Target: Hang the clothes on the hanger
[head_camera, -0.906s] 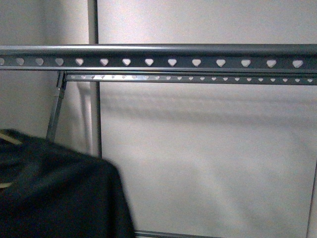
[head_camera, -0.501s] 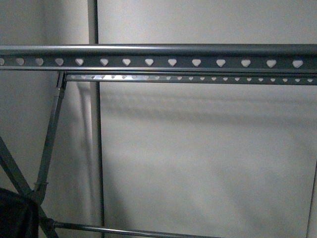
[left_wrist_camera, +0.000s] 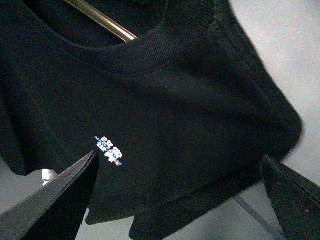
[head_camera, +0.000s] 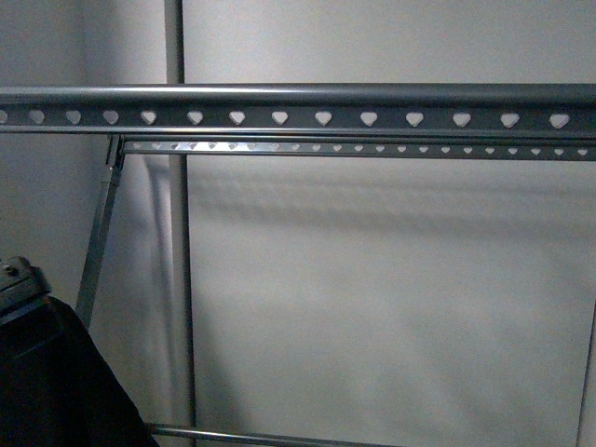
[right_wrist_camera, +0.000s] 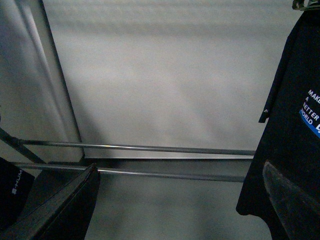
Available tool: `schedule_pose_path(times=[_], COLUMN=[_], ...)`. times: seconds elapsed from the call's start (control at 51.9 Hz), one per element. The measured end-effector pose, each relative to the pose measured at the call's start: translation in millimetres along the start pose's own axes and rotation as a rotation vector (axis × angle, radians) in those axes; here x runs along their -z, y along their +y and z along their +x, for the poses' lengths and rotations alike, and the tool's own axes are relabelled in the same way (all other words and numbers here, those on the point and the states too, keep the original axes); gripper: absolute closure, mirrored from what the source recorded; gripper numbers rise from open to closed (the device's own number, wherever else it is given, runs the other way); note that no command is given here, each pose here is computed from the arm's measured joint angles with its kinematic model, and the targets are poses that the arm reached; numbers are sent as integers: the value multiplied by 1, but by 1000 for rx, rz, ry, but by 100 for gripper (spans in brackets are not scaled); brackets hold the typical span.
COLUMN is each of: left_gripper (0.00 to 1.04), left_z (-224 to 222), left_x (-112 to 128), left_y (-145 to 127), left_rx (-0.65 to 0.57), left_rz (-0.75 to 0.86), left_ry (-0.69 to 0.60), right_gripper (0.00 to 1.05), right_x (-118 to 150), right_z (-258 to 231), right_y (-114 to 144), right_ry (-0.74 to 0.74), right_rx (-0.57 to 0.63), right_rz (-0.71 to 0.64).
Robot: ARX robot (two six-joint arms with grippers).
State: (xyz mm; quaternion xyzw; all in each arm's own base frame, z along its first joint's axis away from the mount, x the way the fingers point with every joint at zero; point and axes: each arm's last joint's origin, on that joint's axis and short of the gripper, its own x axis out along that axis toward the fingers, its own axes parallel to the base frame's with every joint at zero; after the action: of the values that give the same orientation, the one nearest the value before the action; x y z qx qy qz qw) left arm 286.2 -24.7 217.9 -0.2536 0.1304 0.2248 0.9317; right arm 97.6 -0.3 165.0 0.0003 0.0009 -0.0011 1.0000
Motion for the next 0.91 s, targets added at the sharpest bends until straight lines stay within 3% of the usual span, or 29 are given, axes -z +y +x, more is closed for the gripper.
schedule_pose_path(times=[0.231,0.463,0.675,0.81,0.906], left_gripper=[7,7,41,70,83], left_z=[41,56,74,81,81], left_x=[-20,-27,-15,-7,-5], left_y=[-39,-54,-52,-48,-46], left_rx=[-31,-45,-98,-139,-141], left_rz=[-52,-43,-12,7,2], left_ry=[-107,-109,-55,-36,-30], right_gripper=[7,7,7,7,7], right_x=[0,0,0,0,0], right_z=[0,0,0,0,0], right_y=[0,0,0,0,0], right_ry=[0,0,0,0,0], right_rx=[0,0,0,0,0], right_rz=[0,0,0,0,0])
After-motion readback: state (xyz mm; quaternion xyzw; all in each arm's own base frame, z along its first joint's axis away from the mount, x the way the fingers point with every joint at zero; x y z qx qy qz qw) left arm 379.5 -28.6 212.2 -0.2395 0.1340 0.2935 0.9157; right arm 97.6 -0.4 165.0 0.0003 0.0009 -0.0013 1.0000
